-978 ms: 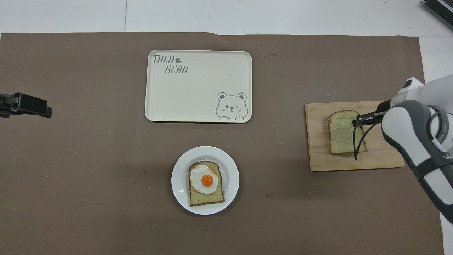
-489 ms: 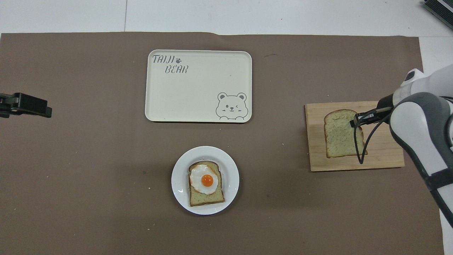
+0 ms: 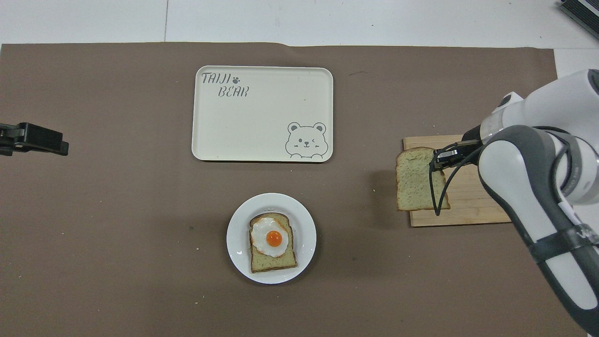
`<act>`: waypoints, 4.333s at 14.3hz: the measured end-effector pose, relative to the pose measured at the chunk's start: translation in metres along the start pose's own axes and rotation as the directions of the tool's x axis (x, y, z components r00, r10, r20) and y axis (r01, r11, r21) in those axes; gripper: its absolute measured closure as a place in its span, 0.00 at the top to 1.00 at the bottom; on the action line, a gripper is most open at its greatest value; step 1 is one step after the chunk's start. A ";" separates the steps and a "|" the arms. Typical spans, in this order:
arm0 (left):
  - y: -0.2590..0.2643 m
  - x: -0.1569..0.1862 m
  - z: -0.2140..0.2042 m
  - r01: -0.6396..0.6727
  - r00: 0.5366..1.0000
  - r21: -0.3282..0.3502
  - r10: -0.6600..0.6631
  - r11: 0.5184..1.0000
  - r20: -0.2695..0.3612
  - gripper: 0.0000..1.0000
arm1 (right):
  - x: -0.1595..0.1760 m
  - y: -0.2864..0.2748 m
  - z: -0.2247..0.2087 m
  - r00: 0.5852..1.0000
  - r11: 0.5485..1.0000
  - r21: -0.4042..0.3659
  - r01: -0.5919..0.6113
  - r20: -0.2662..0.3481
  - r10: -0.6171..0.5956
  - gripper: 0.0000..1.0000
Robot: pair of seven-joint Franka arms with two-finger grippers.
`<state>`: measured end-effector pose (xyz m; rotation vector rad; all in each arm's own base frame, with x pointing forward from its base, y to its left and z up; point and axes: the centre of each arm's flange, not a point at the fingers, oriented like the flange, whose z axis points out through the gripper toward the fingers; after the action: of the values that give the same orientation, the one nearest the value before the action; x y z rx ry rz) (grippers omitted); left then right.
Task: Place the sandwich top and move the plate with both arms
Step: 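Lift the bread slice and carry it toward the egg toast plate, then lower the bread onto the egg toast and open the right gripper, then withdraw the right gripper while the left gripper reaches toward the plate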
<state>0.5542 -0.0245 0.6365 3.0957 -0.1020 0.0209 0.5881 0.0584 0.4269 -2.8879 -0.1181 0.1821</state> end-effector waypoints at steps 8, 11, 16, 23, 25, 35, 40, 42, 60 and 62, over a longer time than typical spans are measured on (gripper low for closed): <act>0.000 0.000 0.000 0.000 1.000 0.000 0.000 1.000 0.000 1.00 | -0.011 -0.108 0.021 0.996 0.993 0.089 -0.082 0.045 0.078 0.10; 0.000 0.000 0.000 0.000 1.000 0.000 0.000 1.000 0.000 1.00 | -0.019 -0.143 0.025 0.993 0.987 0.116 -0.110 0.063 0.103 0.10; 0.000 0.000 0.000 0.000 1.000 0.000 0.000 1.000 0.000 1.00 | -0.030 -0.188 0.036 0.991 0.978 0.175 -0.113 0.089 0.098 0.10; 0.000 0.000 0.000 0.000 1.000 0.000 0.000 1.000 0.000 1.00 | -0.052 -0.252 0.065 0.997 0.981 0.191 0.027 0.072 -0.041 0.10; 0.000 0.000 0.000 0.000 1.000 0.000 0.000 1.000 0.000 1.00 | -0.056 -0.263 0.075 0.996 0.981 0.188 0.047 0.069 -0.061 0.10; 0.000 0.000 0.000 0.000 1.000 0.000 0.000 1.000 0.000 1.00 | -0.060 -0.291 0.171 0.996 0.985 0.167 0.031 0.078 -0.045 0.10; 0.000 0.000 0.000 0.000 1.000 0.000 0.000 1.000 0.000 1.00 | -0.063 -0.283 0.182 0.997 0.988 0.156 0.017 0.077 -0.030 0.10; 0.000 0.000 0.000 0.000 1.000 0.000 0.000 1.000 0.000 1.00 | -0.062 -0.281 0.186 0.997 0.988 0.154 0.013 0.074 -0.025 0.10; 0.000 0.000 0.000 0.000 1.000 0.000 0.000 1.000 0.000 1.00 | -0.010 -0.214 0.112 0.992 0.998 0.006 0.055 -0.115 -0.054 1.00; -0.002 0.000 0.000 0.003 1.000 0.000 -0.003 1.000 0.000 1.00 | -0.005 -0.196 0.087 0.986 0.999 -0.017 0.049 -0.158 -0.051 1.00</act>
<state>0.5543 -0.0229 0.6365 3.0959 -0.0973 0.0210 0.5587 0.2683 0.3922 -2.8950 -0.1636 -0.0572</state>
